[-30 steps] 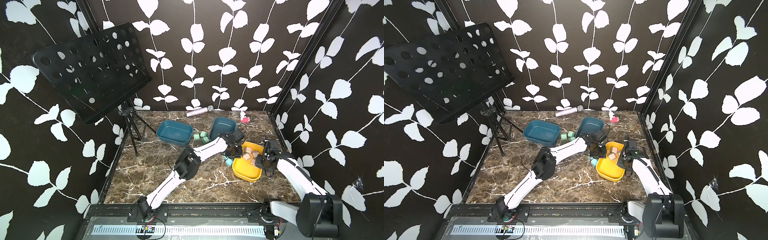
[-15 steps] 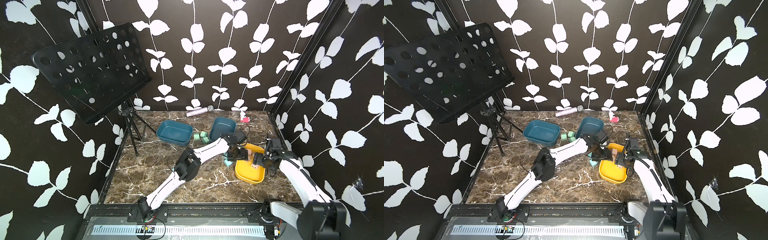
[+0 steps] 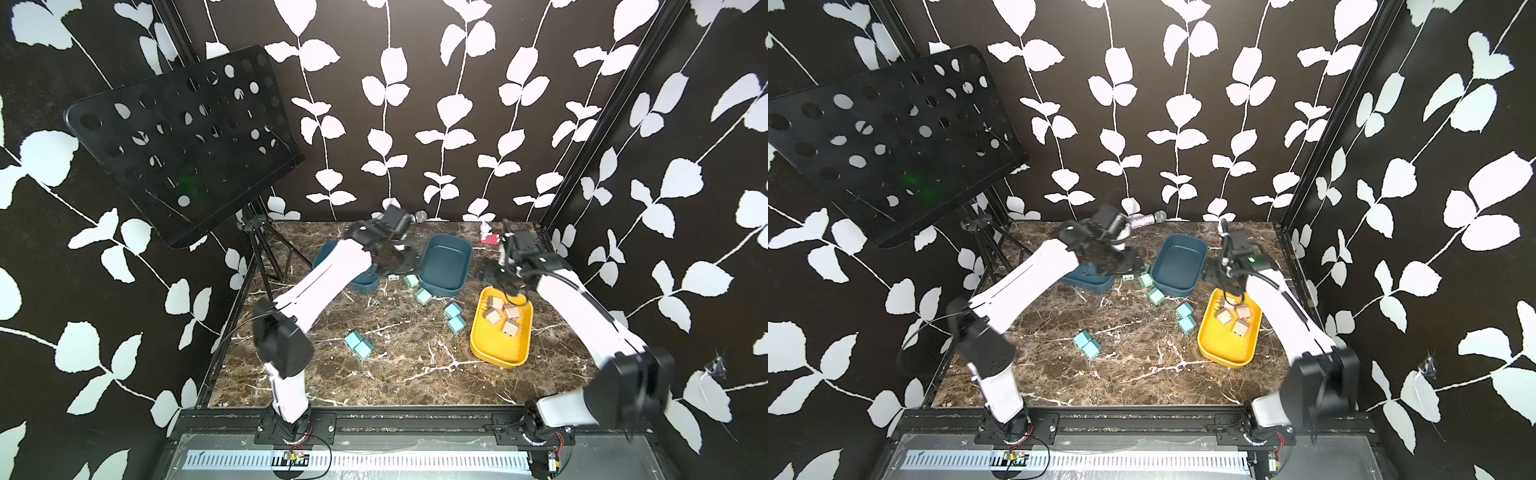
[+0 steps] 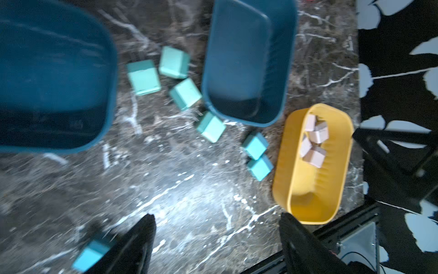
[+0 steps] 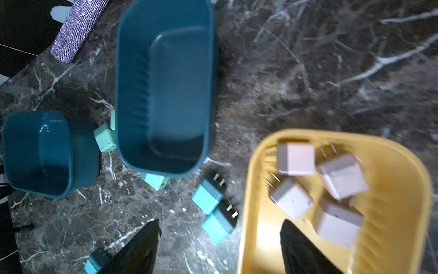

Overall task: Place the plugs by color into the storage box
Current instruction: Place the storage box at the center of the board, then pick up the storage box at the center of the board.

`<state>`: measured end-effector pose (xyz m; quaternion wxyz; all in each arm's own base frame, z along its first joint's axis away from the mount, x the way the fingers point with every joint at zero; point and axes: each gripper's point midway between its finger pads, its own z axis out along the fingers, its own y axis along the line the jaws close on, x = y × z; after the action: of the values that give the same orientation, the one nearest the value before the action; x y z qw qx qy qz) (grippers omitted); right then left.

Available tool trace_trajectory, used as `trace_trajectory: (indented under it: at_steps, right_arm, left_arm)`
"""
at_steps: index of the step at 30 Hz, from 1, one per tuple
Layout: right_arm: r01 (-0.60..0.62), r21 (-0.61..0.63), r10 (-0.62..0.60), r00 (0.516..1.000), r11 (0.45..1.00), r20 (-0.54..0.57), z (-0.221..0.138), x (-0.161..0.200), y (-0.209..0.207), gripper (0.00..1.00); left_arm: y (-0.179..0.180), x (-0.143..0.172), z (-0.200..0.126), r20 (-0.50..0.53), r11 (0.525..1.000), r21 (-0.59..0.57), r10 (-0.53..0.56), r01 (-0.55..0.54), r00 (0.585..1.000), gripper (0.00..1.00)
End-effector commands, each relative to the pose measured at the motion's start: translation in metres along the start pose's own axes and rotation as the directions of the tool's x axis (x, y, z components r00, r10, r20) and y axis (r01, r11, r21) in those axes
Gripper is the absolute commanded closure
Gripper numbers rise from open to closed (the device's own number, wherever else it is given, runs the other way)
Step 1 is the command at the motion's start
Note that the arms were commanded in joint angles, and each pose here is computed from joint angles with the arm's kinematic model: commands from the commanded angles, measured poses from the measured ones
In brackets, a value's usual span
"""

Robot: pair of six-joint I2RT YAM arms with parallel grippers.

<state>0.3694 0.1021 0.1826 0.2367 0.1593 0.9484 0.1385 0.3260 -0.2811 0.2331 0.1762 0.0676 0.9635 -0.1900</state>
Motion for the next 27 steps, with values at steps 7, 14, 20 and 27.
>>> trace_trajectory:
  at_steps: [7, 14, 20, 27]
  right_arm:
    - [-0.103, -0.024, 0.101, 0.990, 0.994, -0.097, 0.084, -0.038, 0.036, 0.24]
    - [-0.124, 0.018, 0.125, 0.979, 0.992, -0.162, 0.130, -0.035, 0.034, 0.38]
    - [-0.110, 0.024, 0.113, 0.977, 0.994, -0.181, 0.144, -0.029, 0.032, 0.68]
    - [-0.069, 0.006, 0.069, 0.984, 0.998, -0.162, 0.130, -0.034, 0.038, 0.96]
  left_arm:
    - [0.091, 0.072, -0.016, -0.067, 0.986, -0.102, -0.141, 0.134, 0.988, 0.18]
    - [0.112, 0.096, -0.023, -0.061, 0.971, -0.124, -0.214, 0.205, 0.975, 0.20]
    - [0.115, 0.092, -0.024, -0.064, 0.973, -0.131, -0.199, 0.190, 0.978, 0.21]
    - [0.111, 0.082, -0.018, -0.067, 0.976, -0.123, -0.187, 0.178, 0.980, 0.22]
